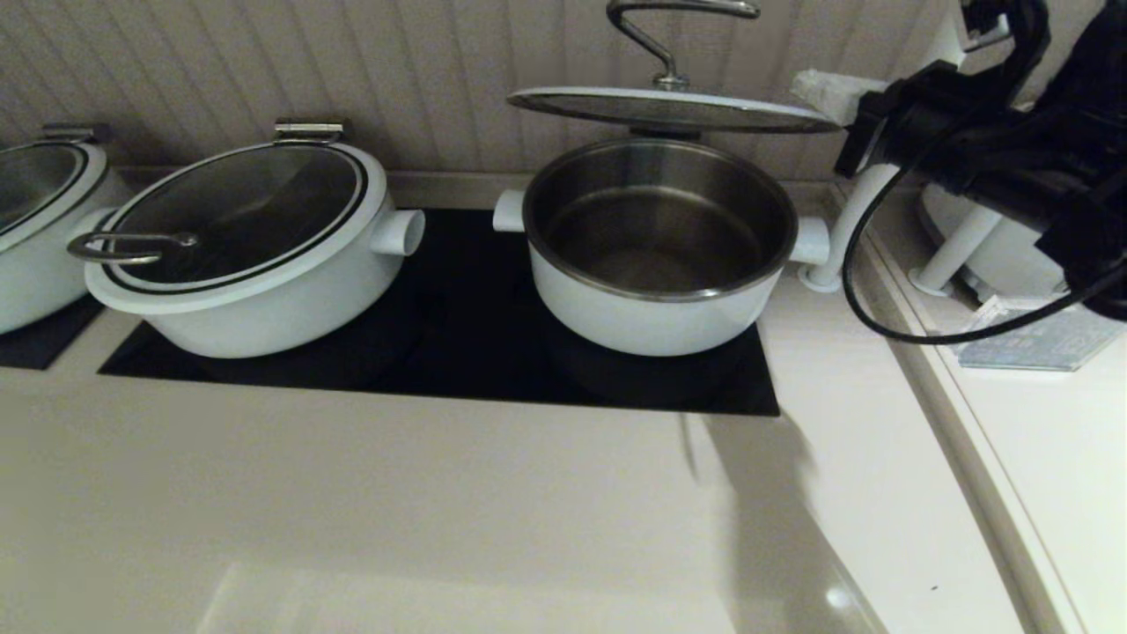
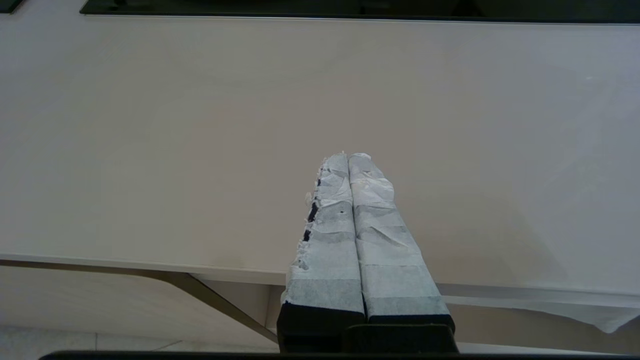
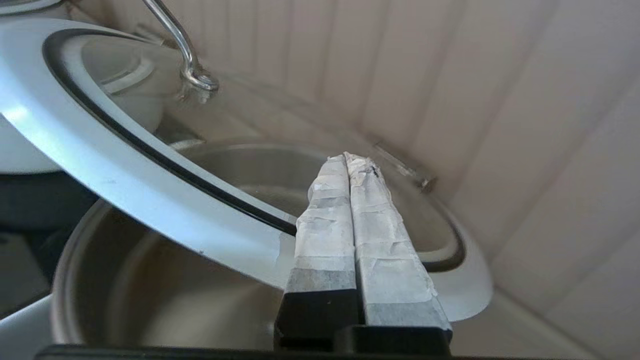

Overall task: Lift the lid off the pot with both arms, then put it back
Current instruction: Close the pot lid

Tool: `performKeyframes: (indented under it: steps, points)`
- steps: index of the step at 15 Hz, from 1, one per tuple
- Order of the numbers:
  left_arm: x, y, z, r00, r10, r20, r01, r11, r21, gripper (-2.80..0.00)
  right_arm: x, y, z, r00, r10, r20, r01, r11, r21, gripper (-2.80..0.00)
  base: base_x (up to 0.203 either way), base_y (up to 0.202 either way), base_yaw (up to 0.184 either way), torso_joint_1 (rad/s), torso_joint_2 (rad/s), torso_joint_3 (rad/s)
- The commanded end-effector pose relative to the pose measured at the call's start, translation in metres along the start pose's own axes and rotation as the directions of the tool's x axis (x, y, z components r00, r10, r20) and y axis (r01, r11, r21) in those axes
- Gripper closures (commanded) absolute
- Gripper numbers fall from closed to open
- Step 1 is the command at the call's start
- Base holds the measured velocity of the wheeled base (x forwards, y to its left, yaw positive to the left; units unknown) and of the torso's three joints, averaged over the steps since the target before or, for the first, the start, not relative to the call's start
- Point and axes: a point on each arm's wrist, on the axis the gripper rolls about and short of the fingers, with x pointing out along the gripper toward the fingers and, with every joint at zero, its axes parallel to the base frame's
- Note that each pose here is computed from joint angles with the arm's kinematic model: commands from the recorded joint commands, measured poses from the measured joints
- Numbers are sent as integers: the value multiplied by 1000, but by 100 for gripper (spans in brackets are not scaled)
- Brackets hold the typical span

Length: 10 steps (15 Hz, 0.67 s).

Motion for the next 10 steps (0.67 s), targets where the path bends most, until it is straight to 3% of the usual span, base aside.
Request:
performKeyframes:
  steps: [1,10]
  points:
    - [0,0,0,1000,1,0,-1,1000,-2,0,-1,5,-2,1000,13,1,-13,1000,2,0,0,0,0,0,0,0]
    - [0,0,0,1000,1,2,-1,1000,-1,0,-8,16,-27,999,20,-27,-20,1000,19,0,0,0,0,0,0,0]
